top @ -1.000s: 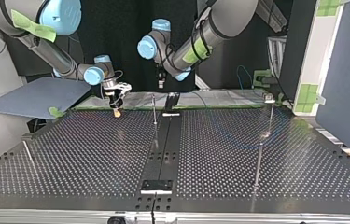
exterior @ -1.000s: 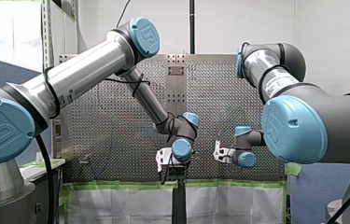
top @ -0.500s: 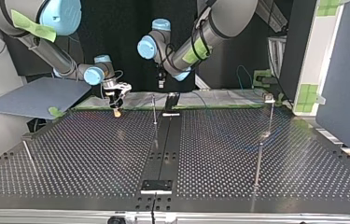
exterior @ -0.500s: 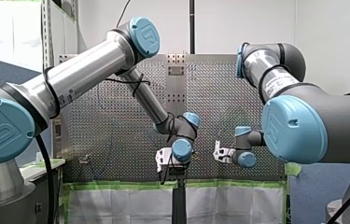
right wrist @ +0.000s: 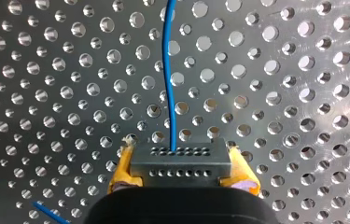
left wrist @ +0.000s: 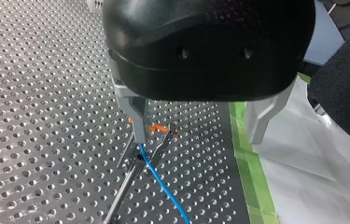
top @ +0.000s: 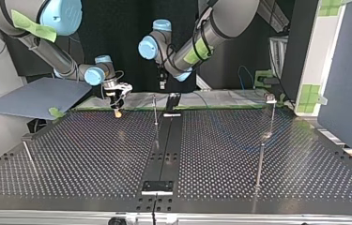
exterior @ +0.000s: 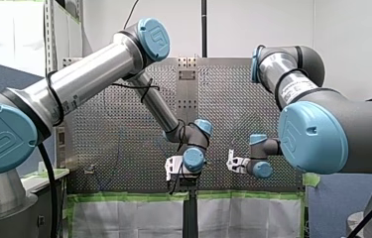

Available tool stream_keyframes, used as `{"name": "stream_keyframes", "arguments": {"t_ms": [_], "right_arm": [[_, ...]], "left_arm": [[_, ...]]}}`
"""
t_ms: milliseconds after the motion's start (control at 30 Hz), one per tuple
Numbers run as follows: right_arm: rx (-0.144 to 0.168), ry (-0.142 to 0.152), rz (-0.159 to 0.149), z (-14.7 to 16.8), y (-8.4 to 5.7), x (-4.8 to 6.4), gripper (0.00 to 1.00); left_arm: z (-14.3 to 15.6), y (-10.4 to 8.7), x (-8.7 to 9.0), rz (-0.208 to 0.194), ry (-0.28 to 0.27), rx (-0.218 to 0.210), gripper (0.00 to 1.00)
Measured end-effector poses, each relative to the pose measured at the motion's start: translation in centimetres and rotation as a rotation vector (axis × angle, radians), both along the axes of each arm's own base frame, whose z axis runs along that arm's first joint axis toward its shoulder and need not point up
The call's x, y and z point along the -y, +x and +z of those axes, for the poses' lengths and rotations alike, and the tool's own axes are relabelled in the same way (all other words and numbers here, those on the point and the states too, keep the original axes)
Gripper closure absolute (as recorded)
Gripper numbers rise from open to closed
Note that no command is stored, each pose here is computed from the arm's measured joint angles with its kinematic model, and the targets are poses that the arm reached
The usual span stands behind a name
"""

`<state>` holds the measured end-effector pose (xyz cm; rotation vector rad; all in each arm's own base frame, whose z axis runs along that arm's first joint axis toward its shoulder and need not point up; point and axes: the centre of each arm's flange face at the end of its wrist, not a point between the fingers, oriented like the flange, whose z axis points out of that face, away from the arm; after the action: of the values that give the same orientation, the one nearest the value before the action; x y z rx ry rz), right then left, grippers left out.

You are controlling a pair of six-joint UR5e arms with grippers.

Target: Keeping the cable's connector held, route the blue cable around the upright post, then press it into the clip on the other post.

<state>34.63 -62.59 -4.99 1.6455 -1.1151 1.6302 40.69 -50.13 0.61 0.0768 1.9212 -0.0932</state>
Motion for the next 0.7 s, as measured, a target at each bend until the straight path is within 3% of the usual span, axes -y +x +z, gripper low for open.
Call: {"name": "stream_keyframes", "arguments": {"t_ms": [367, 700], "right_arm": [[0.001, 0.0, -0.004, 0.0, -0.2, 0.1, 1.0], [0.002, 0.001, -0.002, 0.0, -0.1, 0.1, 1.0]], "left_arm": [[0.1, -0.9, 0.3, -0.015, 0.011, 0.002, 0.01], [2.6, -3.5, 0.8, -0.038, -0.047, 0.05, 0.01]]}}
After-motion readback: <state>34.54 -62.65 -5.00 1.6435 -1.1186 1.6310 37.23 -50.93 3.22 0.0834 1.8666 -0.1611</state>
